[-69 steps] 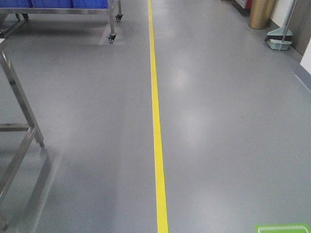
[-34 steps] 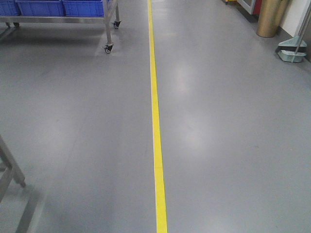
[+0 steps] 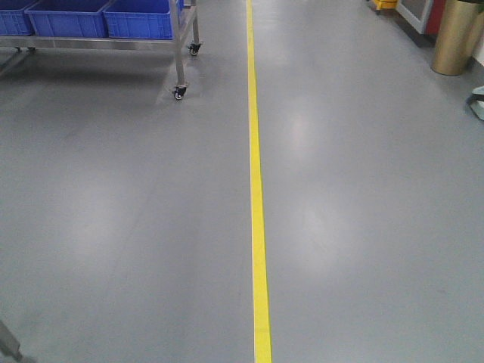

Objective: Move and align brake pads A on conveyor
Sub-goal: 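Drive the base along the yellow floor line, then turn the base to face the steel table by the blue bins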

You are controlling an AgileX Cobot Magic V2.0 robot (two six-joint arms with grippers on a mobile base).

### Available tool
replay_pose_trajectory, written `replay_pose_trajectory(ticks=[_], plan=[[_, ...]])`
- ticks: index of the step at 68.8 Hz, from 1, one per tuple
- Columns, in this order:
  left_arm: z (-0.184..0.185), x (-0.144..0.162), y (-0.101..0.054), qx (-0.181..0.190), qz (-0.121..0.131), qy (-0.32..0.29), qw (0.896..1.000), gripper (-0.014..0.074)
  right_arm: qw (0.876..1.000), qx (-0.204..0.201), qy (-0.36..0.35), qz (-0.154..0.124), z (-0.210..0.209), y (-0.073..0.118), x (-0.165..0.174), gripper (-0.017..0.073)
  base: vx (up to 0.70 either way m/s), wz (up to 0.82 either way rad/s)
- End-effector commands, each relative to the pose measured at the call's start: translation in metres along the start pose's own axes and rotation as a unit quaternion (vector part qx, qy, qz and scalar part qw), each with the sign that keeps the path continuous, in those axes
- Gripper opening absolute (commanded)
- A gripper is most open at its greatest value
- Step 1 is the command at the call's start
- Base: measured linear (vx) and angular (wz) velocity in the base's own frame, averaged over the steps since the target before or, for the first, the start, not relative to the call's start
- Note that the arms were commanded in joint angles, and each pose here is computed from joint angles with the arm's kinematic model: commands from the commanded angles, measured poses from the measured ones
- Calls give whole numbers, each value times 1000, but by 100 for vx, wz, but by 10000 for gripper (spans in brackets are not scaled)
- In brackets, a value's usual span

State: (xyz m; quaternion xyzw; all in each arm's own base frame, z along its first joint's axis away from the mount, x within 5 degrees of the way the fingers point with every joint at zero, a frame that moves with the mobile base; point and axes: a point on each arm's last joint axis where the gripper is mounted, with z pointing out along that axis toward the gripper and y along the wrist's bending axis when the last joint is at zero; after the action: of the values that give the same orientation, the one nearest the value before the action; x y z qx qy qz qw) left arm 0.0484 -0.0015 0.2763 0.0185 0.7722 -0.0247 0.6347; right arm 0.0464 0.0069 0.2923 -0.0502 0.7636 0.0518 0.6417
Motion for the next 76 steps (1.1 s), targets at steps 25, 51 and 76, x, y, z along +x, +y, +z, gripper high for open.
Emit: replay_pose_trajectory(ticks=[25, 51, 76], plan=[[-1, -13, -1, 5, -2, -40, 999, 430, 999, 2, -41, -7, -2, 0, -13, 473, 55, 20], [-1, -13, -1, 5, -2, -40, 999, 430, 999, 2, -41, -7, -2, 0, -13, 473, 45, 67], [-1, -13, -1, 5, -2, -40, 999, 430, 999, 2, -41, -7, -2, 0, -13, 473, 35, 103]])
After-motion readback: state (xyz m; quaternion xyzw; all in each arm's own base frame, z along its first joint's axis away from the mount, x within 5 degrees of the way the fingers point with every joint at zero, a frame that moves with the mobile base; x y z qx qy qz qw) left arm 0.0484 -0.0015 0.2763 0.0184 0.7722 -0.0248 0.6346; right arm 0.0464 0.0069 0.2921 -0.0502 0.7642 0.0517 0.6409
